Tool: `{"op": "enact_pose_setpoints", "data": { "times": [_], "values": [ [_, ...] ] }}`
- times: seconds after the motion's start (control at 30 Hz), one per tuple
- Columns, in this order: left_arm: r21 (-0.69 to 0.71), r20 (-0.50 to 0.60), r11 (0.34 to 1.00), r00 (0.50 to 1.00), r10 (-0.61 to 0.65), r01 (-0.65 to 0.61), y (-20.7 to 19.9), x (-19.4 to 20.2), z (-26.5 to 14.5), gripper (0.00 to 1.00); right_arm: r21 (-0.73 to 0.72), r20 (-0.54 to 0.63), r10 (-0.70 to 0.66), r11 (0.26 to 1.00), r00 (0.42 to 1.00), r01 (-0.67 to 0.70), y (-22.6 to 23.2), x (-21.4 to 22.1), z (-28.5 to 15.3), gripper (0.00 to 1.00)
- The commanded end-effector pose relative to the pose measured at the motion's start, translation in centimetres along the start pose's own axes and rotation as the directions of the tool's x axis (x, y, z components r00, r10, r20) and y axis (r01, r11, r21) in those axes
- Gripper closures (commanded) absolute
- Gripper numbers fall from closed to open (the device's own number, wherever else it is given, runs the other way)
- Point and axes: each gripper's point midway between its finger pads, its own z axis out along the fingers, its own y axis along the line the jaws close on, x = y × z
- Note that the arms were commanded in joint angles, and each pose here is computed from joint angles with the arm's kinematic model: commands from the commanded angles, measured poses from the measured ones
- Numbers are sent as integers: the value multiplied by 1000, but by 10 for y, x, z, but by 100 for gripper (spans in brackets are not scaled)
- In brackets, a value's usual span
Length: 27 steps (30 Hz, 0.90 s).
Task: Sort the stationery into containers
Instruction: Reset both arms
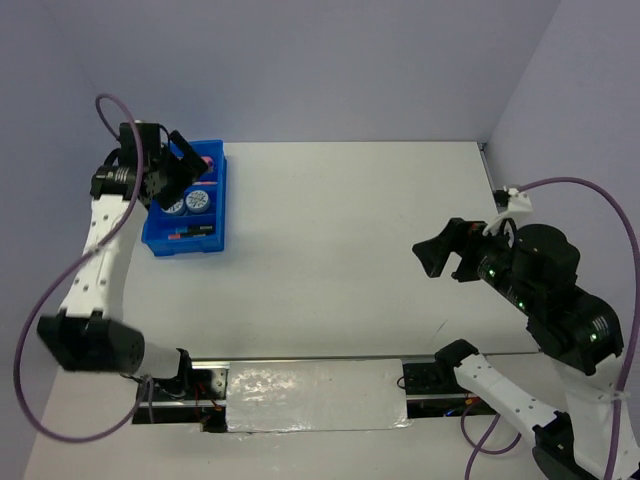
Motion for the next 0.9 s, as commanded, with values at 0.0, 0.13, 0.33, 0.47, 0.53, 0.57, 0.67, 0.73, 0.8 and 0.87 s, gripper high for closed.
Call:
{"op": "enact_pose_setpoints", "data": {
  "times": [0.0, 0.13, 0.33, 0.47, 0.53, 0.57, 0.67, 0.73, 0.8, 0.87],
  "values": [
    [58, 22, 933, 934, -357, 355, -2, -49, 45, 1, -91, -27, 20, 996, 999, -23, 21, -1, 17, 0],
    [99, 63, 848, 848, -527, 520, -3, -78, 83, 1, -145, -18, 15, 989, 1000, -17, 26, 5, 13, 0],
    [70, 102, 809, 803, -587, 583, 7, -102, 106, 1, -118, -9, -10, 993, 1000, 8, 17, 10, 11, 0],
    [37, 115, 822, 815, -568, 568, 15, -100, 106, 1, -95, 1, -24, 995, 1000, 24, 12, 9, 10, 0],
    [31, 120, 826, 818, -563, 563, 18, -97, 106, 1, -90, 5, -28, 996, 1000, 28, 11, 8, 12, 0],
    [17, 117, 828, 821, -558, 560, 23, -93, 109, 1, -86, 4, -28, 996, 1000, 28, 11, 9, 13, 0],
    [7, 122, 834, 827, -549, 552, 31, -90, 111, 1, -80, -5, -32, 996, 999, 31, 10, 10, 17, 0],
    [-8, 120, 837, 832, -542, 547, 36, -89, 111, 1, -70, -6, -33, 997, 999, 33, 8, 10, 19, 0],
    [-8, 122, 843, 837, -534, 539, 36, -91, 110, 1, -67, -6, -33, 997, 999, 33, 7, 11, 22, 0],
    [-8, 124, 845, 839, -530, 535, 36, -92, 109, 1, -70, -1, -33, 997, 999, 33, 8, 10, 24, 0]
  ]
}}
